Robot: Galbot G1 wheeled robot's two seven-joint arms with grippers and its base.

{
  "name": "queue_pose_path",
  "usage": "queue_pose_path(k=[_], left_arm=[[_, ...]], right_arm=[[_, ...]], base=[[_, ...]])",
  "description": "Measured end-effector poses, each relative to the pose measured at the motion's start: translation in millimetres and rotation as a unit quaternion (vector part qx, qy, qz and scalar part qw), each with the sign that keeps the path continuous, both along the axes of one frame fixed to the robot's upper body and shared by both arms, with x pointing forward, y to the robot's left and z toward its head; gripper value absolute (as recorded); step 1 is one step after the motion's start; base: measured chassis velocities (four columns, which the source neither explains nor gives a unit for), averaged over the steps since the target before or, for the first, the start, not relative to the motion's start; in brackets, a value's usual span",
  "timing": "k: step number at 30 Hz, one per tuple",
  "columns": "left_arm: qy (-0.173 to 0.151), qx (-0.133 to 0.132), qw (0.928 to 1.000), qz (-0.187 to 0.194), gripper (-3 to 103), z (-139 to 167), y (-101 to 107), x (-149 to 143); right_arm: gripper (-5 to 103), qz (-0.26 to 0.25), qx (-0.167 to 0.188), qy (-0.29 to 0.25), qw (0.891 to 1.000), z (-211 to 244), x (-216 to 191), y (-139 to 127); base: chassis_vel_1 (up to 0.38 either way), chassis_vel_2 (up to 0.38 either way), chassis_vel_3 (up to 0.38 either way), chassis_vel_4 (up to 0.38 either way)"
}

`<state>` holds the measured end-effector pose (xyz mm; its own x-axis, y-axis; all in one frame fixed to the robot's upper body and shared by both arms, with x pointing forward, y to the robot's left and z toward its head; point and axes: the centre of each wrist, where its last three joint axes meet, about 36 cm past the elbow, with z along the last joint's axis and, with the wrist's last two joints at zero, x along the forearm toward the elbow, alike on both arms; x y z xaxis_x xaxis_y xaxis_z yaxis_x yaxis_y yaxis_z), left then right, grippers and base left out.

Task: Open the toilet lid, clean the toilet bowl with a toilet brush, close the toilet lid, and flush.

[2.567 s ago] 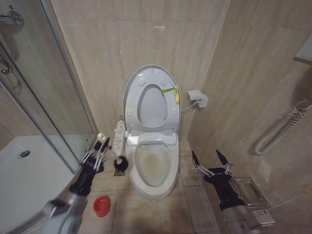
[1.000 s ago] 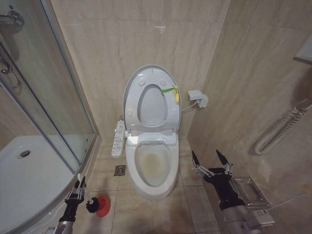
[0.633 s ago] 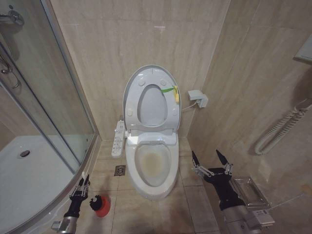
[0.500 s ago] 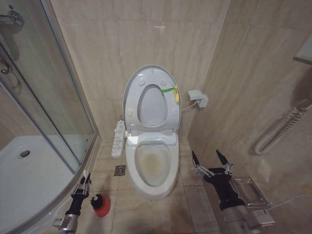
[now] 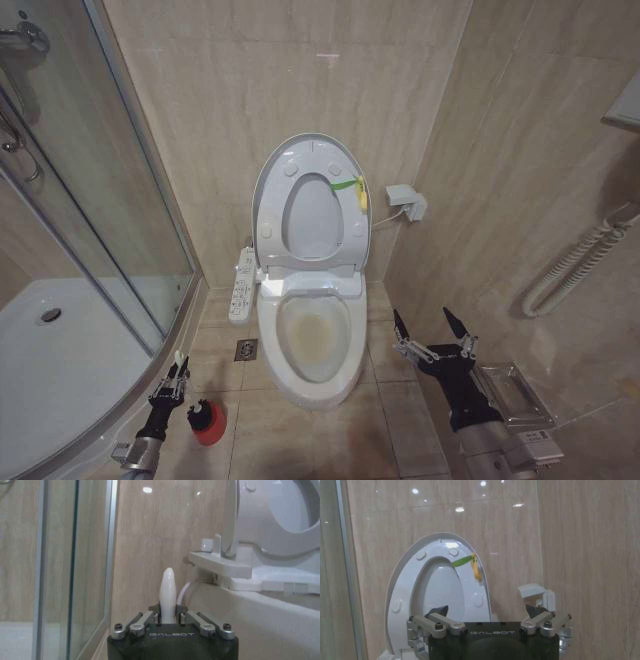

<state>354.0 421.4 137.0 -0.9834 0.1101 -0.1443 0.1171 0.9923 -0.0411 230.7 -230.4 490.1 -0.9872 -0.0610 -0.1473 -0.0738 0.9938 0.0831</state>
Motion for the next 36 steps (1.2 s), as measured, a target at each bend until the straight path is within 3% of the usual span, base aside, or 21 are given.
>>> queue_pose_path(k=[11, 22, 29, 36], left_arm=[[0.013, 0.007, 0.9998, -0.010, 19, -8, -1, -11], [0.050, 0.000, 0.9988, -0.001, 19, -30, -14, -51], [0.083, 0.012, 0.9964, -0.009, 19, -45, -30, -78], [0.100, -0.004, 0.9950, 0.003, 19, -55, -53, -103]], right_arm=[[100, 0.000, 0.000, 0.000, 1.000, 0, 0, 0], [100, 0.000, 0.000, 0.000, 1.000, 0, 0, 0], [100, 0.000, 0.000, 0.000, 1.000, 0, 0, 0], [100, 0.000, 0.000, 0.000, 1.000, 0, 0, 0]], base=[[0.000, 0.000, 0.000, 0.000], [0.000, 0.000, 0.000, 0.000], [0.000, 0.000, 0.000, 0.000], [0.000, 0.000, 0.000, 0.000]])
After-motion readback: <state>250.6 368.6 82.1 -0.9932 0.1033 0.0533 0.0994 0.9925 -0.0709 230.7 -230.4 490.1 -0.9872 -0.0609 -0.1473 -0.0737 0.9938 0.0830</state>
